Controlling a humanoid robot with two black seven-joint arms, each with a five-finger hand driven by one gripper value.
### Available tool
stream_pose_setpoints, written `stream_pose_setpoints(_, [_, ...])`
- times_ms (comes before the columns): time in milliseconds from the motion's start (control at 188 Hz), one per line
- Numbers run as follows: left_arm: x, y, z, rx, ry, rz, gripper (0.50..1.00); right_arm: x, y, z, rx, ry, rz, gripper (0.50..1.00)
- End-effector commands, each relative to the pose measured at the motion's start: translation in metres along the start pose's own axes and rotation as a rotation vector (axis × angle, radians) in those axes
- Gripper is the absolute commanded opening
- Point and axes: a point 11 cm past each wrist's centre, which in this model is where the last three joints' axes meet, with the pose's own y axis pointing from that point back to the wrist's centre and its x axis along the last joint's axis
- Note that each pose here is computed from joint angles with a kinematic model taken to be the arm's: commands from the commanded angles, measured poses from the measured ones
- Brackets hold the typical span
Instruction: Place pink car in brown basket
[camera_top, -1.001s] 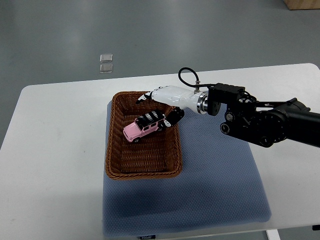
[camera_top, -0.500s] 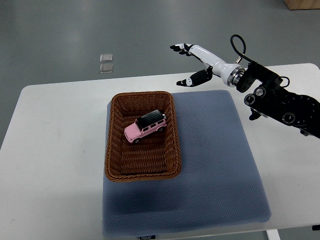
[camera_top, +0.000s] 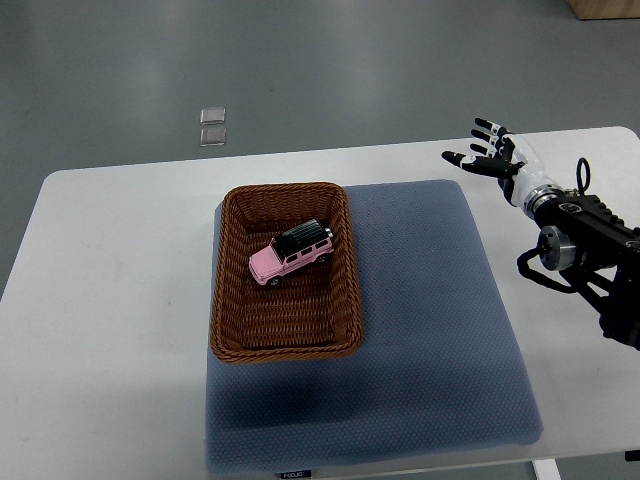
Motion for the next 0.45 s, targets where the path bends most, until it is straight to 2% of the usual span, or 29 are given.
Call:
stream_pose_setpoints(0, [0.0,0.0,0.0,0.0,0.0,0.0,1.0,-0.001,0.0,0.003,-0.013,-0.041,0.005,0.897])
stream_pose_setpoints(85, [0.0,0.0,0.0,0.0,0.0,0.0,1.0,-0.005,0.0,0.004,-0.004,-0.045,0.003,0.919])
stream_pose_setpoints(447, [-0.001,0.0,0.0,0.0,0.0,-0.001,1.0,0.009,0.0,0.014,-0.022,-0.032,0.05,0.919])
